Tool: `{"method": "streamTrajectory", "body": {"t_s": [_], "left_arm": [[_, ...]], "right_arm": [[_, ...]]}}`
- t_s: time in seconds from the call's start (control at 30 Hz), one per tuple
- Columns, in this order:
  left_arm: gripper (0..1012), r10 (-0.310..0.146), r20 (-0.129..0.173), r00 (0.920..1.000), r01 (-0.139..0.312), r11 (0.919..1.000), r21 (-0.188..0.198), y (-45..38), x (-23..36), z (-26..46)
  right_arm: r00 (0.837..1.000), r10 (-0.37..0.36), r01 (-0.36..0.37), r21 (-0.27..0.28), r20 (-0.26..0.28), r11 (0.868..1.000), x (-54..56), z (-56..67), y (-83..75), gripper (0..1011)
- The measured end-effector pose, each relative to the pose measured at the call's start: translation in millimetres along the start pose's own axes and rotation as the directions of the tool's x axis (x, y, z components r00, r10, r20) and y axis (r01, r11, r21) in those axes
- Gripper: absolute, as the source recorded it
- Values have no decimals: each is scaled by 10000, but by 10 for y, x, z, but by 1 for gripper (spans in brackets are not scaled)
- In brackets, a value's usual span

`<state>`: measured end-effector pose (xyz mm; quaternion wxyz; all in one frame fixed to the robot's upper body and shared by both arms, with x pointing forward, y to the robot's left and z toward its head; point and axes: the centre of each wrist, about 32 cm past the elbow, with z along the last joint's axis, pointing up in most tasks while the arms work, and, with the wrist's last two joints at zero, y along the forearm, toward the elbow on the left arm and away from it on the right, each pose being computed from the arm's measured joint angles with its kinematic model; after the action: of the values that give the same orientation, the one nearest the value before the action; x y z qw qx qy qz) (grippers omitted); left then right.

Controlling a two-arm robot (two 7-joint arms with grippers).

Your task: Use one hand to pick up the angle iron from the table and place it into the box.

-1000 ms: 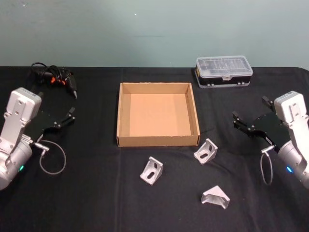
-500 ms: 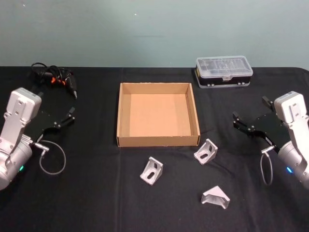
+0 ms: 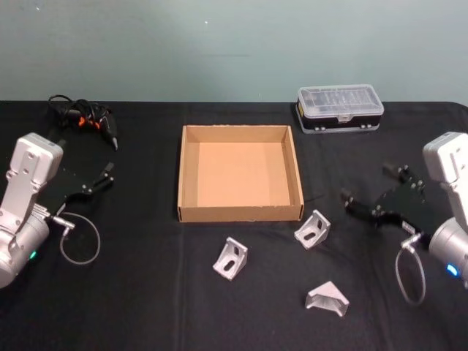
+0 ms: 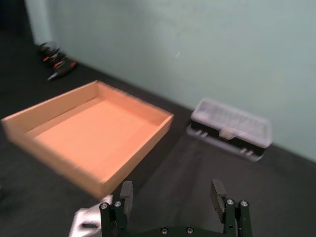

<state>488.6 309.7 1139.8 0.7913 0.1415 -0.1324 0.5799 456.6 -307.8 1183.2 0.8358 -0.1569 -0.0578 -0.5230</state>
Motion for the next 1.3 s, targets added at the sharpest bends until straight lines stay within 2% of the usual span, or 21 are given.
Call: {"method": "streamTrajectory", "body": {"t_s": [0.13,0.27,0.3,0.47,0.63,0.9,1.3], "left_arm": [[1011,0,0,10000,0,10000,0,0,0,0],[1011,1,1,10000,-1,10000,0,0,0,0],[1011,0,0,10000,0,10000,0,0,0,0],[1011,1,0,10000,-1,10000,0,0,0,0],[1011,1,0,10000,-1,10000,-1,0,0,0],[1011,0,1,10000,0,10000,0,0,0,0],[1011,0,0,10000,0,10000,0,0,0,0]], "right_arm": [[9979,633,-643,-800,-156,9947,-43,88,-44,1003],[9916,1236,-1284,-1726,-381,9766,-99,165,-6,1003],[9916,1236,-1284,-1726,-381,9766,-99,165,-6,1003],[9867,1594,-1620,-2567,-309,9528,-165,272,119,1003],[9856,1668,-1678,-2976,-290,9398,-203,318,217,1003],[9862,1637,-1628,-3101,-234,9367,-254,389,318,1003],[9866,1618,-1600,-3071,-196,9381,-259,393,328,1003]]}}
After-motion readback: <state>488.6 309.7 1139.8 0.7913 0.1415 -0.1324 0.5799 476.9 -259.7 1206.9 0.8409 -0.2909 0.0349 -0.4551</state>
